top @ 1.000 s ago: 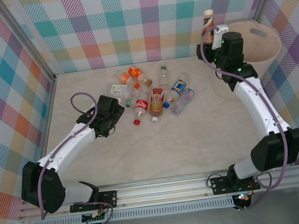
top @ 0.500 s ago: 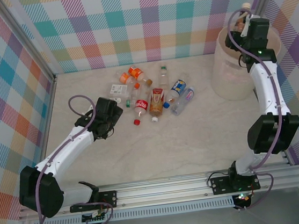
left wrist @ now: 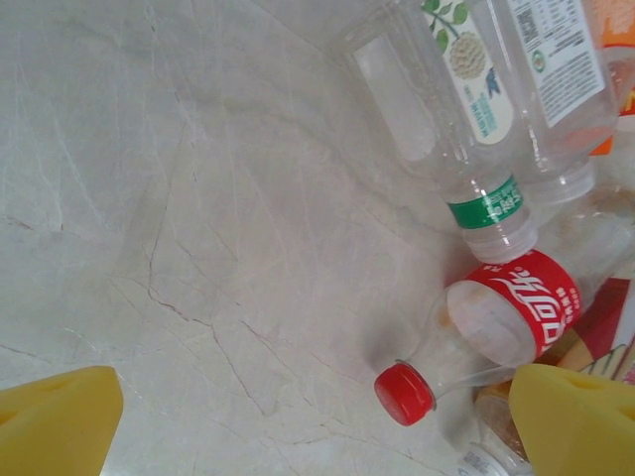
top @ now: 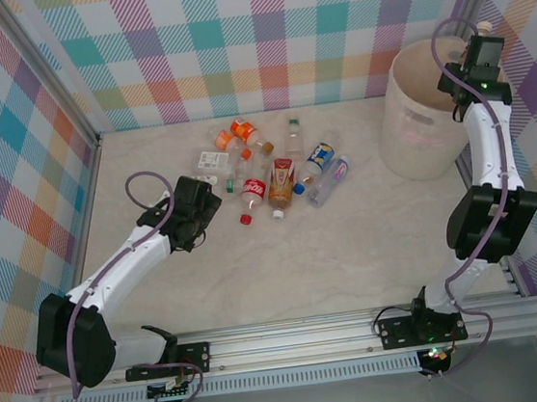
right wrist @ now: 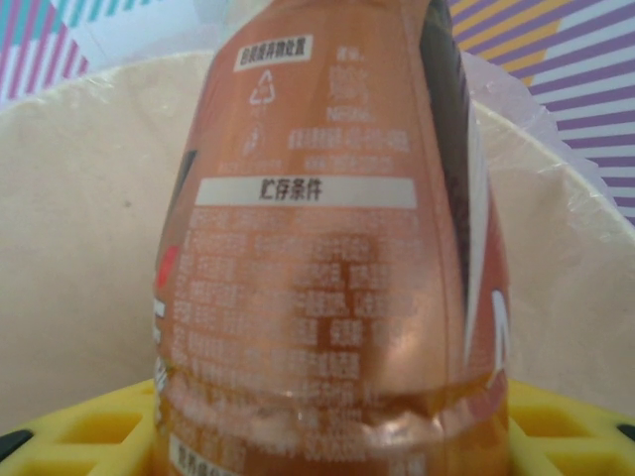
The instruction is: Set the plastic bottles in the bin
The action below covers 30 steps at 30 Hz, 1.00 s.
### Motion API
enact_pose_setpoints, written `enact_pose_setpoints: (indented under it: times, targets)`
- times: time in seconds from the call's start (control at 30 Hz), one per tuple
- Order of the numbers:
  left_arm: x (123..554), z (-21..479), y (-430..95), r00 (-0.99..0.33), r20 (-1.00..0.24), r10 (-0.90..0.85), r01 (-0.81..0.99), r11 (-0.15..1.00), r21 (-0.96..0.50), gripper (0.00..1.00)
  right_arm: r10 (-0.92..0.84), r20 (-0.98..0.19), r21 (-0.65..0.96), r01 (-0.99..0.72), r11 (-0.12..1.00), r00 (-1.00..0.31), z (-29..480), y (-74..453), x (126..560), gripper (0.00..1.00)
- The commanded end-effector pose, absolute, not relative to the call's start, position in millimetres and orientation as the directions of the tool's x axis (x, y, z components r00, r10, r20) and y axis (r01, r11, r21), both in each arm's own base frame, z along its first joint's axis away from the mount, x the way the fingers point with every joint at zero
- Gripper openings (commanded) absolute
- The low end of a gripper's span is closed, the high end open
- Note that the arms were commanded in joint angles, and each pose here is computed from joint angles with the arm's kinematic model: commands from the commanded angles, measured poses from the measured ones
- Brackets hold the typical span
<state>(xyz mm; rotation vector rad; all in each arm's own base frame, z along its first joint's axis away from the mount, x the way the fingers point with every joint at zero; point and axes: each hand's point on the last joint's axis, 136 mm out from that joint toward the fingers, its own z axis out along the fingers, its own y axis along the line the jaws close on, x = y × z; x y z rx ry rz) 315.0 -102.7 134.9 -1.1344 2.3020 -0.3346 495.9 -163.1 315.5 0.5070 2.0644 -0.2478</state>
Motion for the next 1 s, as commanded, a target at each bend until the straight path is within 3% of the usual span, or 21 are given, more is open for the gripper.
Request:
enact_pose_setpoints:
  times: [0.0,0.23,0.47,0.97]
  targets:
    - [321,133,-101,-0.474,-0.343,-0.811,-0.674,0.585,-0.452,1.00,0.256,-0.854,-0.013,0.510,0.860,-0.453,321,-179,495,0.61]
    - [323,133,-102,-0.481,-0.345,-0.806,-0.673,0.592,-0.444,1.00,0.282,-0.845,-0.029,0.565,0.825,-0.455,320,-189,493,0.71]
    - [323,130,-105,-0.492,-0.333,-0.804,-0.672,0.594,-0.443,1.00,0.300,-0.845,0.001,0.561,0.828,-0.442,327,-183,487,0.75]
    - [323,129,-106,-0.509,-0.336,-0.792,-0.663,0.610,-0.434,1.00,0.267,-0.868,0.108,0.366,0.924,-0.418,364,-115,475,0.89]
